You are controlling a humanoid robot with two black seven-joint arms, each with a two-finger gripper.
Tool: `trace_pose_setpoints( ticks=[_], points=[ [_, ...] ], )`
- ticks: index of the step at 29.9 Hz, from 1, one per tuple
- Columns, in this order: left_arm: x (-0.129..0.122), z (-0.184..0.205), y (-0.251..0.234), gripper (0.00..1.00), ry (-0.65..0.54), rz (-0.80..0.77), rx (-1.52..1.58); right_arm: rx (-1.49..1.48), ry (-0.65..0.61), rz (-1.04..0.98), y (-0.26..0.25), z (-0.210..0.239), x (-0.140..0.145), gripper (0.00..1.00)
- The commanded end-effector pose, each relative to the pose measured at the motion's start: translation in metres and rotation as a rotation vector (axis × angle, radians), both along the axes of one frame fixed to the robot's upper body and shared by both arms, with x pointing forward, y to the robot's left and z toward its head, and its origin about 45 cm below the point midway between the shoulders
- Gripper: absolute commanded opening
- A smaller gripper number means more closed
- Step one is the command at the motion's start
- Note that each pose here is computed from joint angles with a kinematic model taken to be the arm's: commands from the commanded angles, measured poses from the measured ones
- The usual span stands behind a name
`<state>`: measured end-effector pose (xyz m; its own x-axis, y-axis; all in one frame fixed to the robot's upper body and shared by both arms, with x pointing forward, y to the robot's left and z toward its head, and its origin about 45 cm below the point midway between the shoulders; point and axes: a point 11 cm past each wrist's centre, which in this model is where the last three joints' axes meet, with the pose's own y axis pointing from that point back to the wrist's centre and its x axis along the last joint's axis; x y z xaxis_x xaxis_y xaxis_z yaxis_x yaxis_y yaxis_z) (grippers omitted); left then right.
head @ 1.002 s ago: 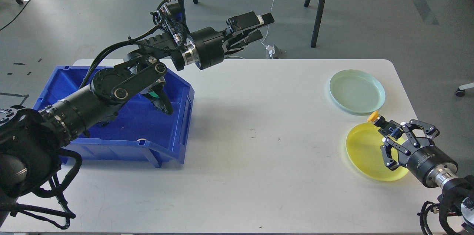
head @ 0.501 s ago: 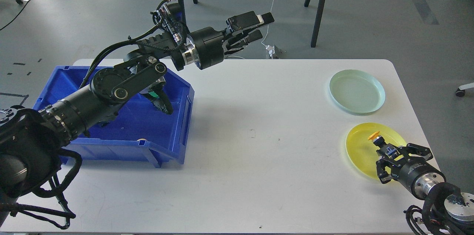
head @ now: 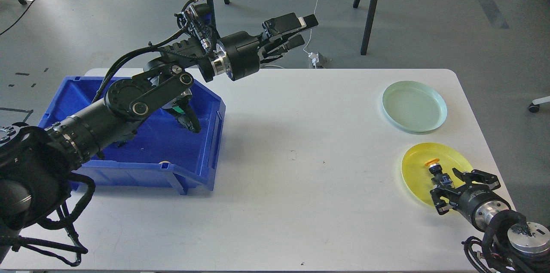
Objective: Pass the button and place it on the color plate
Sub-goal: 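Release the button and raise the right gripper away from the plate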
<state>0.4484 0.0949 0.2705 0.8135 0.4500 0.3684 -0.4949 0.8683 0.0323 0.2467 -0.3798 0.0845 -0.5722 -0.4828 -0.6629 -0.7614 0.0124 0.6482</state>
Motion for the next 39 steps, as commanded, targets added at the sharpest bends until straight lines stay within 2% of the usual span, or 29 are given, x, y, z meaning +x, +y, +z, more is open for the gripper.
trace_pose_setpoints(
  ticks=[1, 7, 13, 18, 26, 29, 32, 36, 39],
  points=[
    [0.000, 0.000, 0.000, 0.81, 0.001, 0.002, -0.002, 0.018, -0.031, 0.012, 0.005, 0.004, 0.003, 0.98],
    [0.006, 0.007, 0.011, 0.85, 0.091, 0.062, -0.152, 0.056, -0.171, 0.064, 0.025, 0.036, 0.037, 0.98],
    [0.014, 0.032, 0.035, 0.86, 0.192, 0.081, -0.362, 0.010, -0.392, 0.201, 0.047, 0.088, 0.086, 0.98],
    [0.028, 0.055, 0.079, 0.86, 0.149, 0.178, -0.465, -0.227, -0.487, 0.448, 0.077, 0.123, 0.122, 0.98],
    [0.030, 0.056, 0.168, 0.87, 0.100, 0.338, -0.412, -0.656, -0.768, 0.865, 0.147, 0.166, 0.145, 0.98],
    [0.027, 0.063, 0.212, 0.89, 0.057, 0.405, -0.334, -0.746, -0.795, 0.880, 0.150, 0.181, 0.166, 0.99],
    [0.021, 0.079, 0.232, 0.90, -0.024, 0.401, -0.184, -0.778, -0.793, 0.821, 0.146, 0.186, 0.189, 0.99],
    [0.008, 0.103, 0.214, 0.90, -0.172, 0.270, 0.077, -0.708, -0.819, 0.720, 0.157, 0.197, 0.208, 0.99],
    [-0.007, 0.097, 0.193, 0.90, -0.272, 0.145, 0.308, -0.665, -0.814, 0.696, 0.158, 0.197, 0.209, 0.99]
  ],
)
